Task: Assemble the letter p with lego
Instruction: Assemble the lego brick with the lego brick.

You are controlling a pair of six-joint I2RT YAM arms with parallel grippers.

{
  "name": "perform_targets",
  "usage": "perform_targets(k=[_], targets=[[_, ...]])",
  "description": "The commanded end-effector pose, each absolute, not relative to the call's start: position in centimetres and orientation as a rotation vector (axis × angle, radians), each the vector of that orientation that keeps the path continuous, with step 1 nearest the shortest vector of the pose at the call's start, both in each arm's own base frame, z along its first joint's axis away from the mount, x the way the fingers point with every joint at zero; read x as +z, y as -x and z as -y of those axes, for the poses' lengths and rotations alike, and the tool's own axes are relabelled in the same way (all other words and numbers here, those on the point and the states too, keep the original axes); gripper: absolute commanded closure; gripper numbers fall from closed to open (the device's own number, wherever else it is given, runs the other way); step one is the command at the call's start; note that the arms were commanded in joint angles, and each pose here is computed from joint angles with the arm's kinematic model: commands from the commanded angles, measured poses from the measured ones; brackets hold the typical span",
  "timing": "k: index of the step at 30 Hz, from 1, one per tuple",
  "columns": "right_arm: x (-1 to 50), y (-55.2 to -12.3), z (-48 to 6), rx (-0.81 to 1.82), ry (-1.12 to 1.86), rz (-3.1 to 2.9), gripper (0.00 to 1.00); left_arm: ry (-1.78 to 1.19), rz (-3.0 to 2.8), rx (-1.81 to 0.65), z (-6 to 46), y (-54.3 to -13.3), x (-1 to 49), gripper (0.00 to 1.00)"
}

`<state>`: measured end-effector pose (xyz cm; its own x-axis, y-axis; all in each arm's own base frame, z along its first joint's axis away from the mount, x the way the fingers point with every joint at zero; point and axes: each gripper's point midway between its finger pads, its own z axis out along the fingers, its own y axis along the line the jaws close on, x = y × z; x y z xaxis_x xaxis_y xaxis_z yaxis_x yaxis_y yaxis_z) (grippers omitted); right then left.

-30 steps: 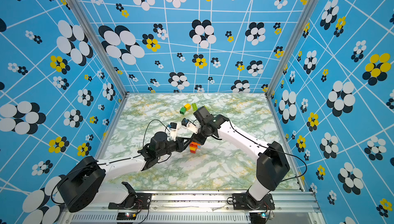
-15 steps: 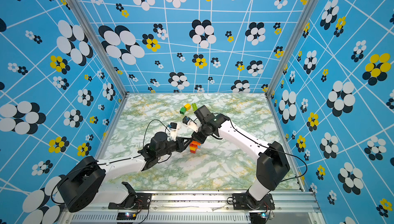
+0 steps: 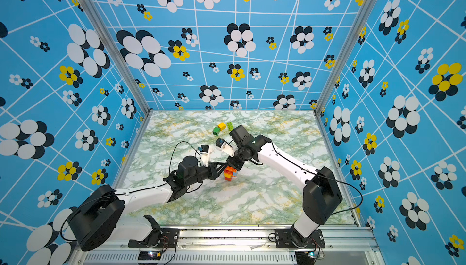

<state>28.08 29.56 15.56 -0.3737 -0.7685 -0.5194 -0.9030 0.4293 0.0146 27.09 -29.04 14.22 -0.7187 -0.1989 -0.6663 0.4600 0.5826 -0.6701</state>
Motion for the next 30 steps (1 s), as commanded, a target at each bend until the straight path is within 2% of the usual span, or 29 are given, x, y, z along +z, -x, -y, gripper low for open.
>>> perform_targets(k=[1,30], targets=[[10.1,-27.0,-27.6,0.302,1.478,-2.397,0.70,-0.244,-2.371,-1.017,27.3,-23.9,6.7,0.69],[6.7,-25.4,-26.6,0.191,1.493,-2.478,0.73,-0.321,-2.489,-0.949,27.1,-21.2,4.2,0.70]])
